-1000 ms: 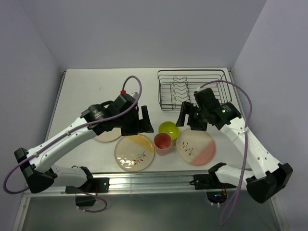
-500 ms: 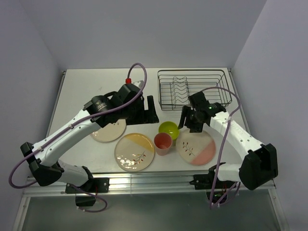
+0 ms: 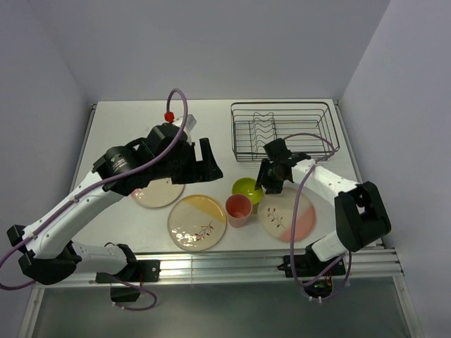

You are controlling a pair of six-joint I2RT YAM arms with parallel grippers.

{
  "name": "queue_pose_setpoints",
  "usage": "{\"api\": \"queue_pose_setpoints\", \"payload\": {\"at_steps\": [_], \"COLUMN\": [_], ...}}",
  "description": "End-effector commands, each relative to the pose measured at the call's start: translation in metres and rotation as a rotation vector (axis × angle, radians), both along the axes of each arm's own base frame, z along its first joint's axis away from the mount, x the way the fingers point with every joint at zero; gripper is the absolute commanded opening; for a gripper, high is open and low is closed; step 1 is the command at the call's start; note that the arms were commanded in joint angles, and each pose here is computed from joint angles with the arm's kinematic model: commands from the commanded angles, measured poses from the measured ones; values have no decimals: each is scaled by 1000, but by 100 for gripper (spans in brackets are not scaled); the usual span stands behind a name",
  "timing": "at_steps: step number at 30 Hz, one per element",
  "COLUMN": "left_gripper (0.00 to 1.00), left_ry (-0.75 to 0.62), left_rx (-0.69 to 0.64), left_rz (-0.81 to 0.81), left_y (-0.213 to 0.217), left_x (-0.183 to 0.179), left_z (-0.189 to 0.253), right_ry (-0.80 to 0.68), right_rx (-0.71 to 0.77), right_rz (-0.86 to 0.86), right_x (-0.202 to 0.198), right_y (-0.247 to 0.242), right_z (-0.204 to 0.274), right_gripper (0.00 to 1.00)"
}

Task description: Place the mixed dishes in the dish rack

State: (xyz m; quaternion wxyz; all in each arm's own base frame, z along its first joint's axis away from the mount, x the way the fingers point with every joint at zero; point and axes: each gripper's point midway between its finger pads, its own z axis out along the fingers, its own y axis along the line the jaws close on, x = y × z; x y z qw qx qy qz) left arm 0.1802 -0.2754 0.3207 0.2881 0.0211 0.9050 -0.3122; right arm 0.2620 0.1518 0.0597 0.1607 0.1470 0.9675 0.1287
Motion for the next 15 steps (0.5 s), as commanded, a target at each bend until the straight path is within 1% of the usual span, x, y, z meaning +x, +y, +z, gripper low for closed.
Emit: {"api": "queue_pose_setpoints", "payload": {"at_steps": [1,5,6,8,11,12,13,14,15], "left_gripper": [86,86,86,86,86,86,86,86,86], "left_ry": [-9,0,-1,-3,-2,-4,-3,-3,0], "left_rx": [6,-2,-3,-10,-19,-23,-23,-24,-24], "left_rz": [21,33,35,44,42,39,38,34,32], "left_y": [11,15,16,18,17,16,15,14,13], "left_x": [-3,-6,-7,-7,-8,-8,-7,-7,-7], "left_z": [1,0,-1,-1,-1,-1,-2,-2,-3], "right_ry": [-30,-21,-22,-26,-72,-85,-103,-117,-119], "right_rx": [5,-11,-16,-30,-63,-68,-73,-100,-118], "right_rz": [4,9,11,10,-2,-2,-4,-7,-8], "right_x": [9,5,4,1,6,6,10,13,13], "right_y": [13,20,21,23,18,16,16,11,8], "right_z": [-8,-14,-15,-14,-7,-2,5,8,12], "right_gripper": [52,40,38,31,21,17,8,2,0]}}
